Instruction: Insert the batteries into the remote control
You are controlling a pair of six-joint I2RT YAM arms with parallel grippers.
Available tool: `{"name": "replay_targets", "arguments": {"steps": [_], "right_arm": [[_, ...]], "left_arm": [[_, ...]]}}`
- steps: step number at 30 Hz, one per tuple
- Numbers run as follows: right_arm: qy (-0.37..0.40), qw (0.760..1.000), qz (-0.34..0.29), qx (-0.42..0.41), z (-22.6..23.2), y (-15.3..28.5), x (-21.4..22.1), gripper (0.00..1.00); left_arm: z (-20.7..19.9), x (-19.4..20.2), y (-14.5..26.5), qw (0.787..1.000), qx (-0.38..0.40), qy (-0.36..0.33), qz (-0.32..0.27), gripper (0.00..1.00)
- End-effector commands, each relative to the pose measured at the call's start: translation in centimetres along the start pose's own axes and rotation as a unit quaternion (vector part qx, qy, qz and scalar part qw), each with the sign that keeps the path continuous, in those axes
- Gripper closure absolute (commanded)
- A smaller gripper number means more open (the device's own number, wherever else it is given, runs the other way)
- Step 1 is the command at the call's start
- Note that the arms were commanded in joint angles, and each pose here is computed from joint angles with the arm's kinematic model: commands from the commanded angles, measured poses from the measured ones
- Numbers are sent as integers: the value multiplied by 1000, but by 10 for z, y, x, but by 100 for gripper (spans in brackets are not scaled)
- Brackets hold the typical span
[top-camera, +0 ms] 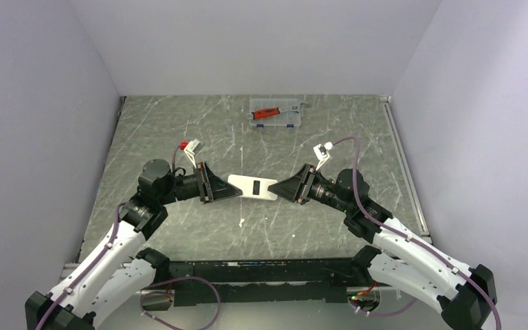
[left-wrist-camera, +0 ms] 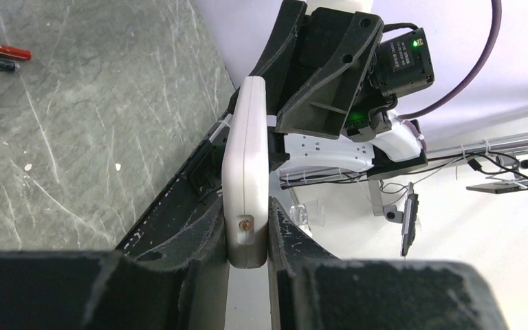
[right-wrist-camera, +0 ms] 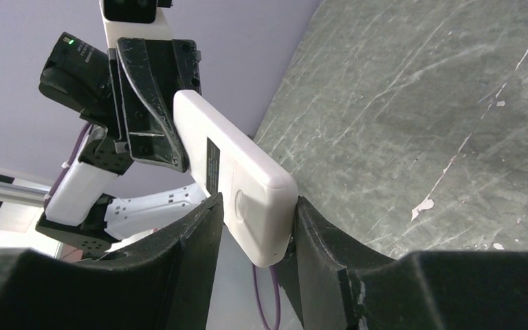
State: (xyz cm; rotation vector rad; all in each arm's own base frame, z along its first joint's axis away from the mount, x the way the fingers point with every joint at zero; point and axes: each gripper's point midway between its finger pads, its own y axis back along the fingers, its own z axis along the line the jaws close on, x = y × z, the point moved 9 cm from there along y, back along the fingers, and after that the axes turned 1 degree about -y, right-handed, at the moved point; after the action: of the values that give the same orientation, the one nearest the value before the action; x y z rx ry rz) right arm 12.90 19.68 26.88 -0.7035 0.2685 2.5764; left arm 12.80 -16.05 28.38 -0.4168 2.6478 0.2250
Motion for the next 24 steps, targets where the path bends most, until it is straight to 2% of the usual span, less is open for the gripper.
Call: {"name": "replay_targets", "arguments": {"steps": [1, 15, 18, 21, 24], "right_arm": [[13, 999, -18, -44, 14, -1, -8, 57], [15, 998, -16, -56, 17, -5, -10, 61], [16, 998, -15, -58, 17, -5, -10, 65], [19, 998, -16, -60, 18, -5, -10, 74], [23, 998, -15, -63, 19, -5, -11, 90]], "left_arm": [[-9, -6, 1, 1000, 7, -27, 0, 100], [-7, -6, -1, 1000, -3, -21, 13, 100], [-8, -6, -1, 1000, -2, -21, 14, 100], [-8, -5, 0, 1000, -1, -22, 14, 100], [-8, -5, 0, 1000, -1, -21, 14, 100]]}}
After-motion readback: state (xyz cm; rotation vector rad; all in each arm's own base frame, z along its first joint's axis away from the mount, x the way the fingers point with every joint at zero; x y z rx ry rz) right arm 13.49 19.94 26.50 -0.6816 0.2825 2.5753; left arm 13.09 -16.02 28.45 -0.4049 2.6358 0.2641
